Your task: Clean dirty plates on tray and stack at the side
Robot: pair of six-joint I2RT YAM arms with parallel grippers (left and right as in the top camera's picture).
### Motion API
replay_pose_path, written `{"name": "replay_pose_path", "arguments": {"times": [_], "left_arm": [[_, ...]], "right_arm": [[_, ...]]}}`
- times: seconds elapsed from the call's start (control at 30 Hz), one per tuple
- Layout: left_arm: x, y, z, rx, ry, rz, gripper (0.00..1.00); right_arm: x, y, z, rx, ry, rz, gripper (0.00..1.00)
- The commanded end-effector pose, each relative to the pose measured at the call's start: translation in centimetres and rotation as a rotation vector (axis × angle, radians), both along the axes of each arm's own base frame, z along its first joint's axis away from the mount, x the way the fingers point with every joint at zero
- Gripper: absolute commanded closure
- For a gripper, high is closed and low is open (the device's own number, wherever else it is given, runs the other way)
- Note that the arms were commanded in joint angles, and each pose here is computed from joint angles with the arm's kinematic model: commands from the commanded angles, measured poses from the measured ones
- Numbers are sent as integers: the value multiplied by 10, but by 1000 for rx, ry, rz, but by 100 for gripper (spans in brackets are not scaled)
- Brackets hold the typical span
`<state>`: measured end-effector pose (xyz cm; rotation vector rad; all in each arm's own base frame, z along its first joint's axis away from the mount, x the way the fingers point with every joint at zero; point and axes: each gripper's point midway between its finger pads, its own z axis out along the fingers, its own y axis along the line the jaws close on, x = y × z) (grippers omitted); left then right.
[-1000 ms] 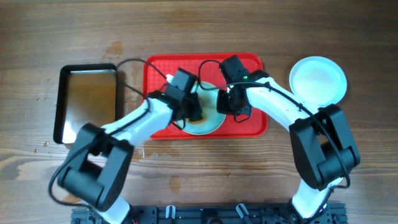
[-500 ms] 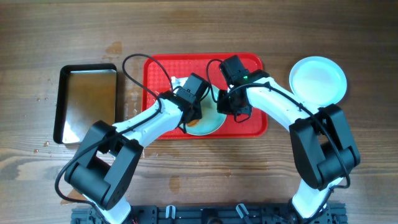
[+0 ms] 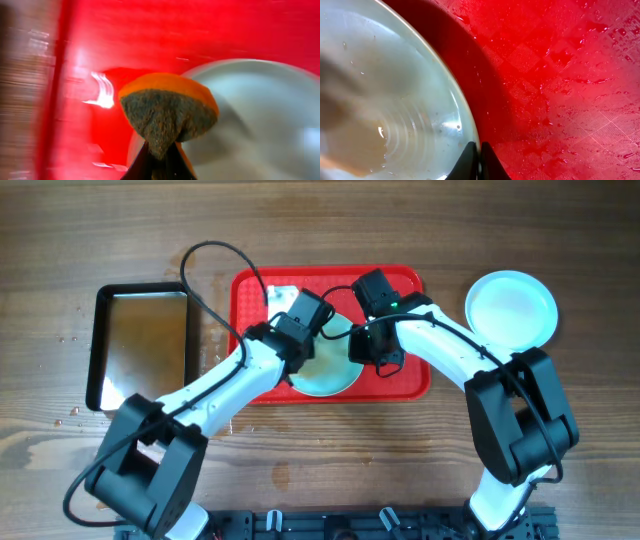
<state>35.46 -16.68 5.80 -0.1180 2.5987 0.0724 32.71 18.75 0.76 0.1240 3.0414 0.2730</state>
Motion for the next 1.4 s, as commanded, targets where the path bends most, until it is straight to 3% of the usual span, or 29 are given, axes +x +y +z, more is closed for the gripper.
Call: {"name": "replay_pose_path", "arguments": {"times": [0.0,0.27,0.5,0.63,0.8,0.9,1.13,1.3,1.37], "left_arm": [[-18,-62,-2,-355,141,-58,96],[-28,-50,-55,-273,253,9,96],[-4,51,-32,300,36,103,96],[12,74,24,415,-155,183,96],[21,86,94,264,-320,271,96],[24,102,108,80,-296,302,96],[21,171,69,-310,-57,444,96],[-2,246,39,-347,4,661,96],[-12,268,28,-354,27,705,96]], "right_arm": [[0,-7,-7,-46,1,5,96],[-1,-7,-7,-48,5,6,96],[-2,-8,-7,-52,12,6,96],[-4,-9,-7,-57,16,23,96],[3,-5,3,-49,-3,58,96],[20,3,31,-42,-45,102,96],[68,11,108,-93,-228,216,96],[89,-7,145,-333,-368,263,96],[95,-14,166,-522,-451,312,96]]}}
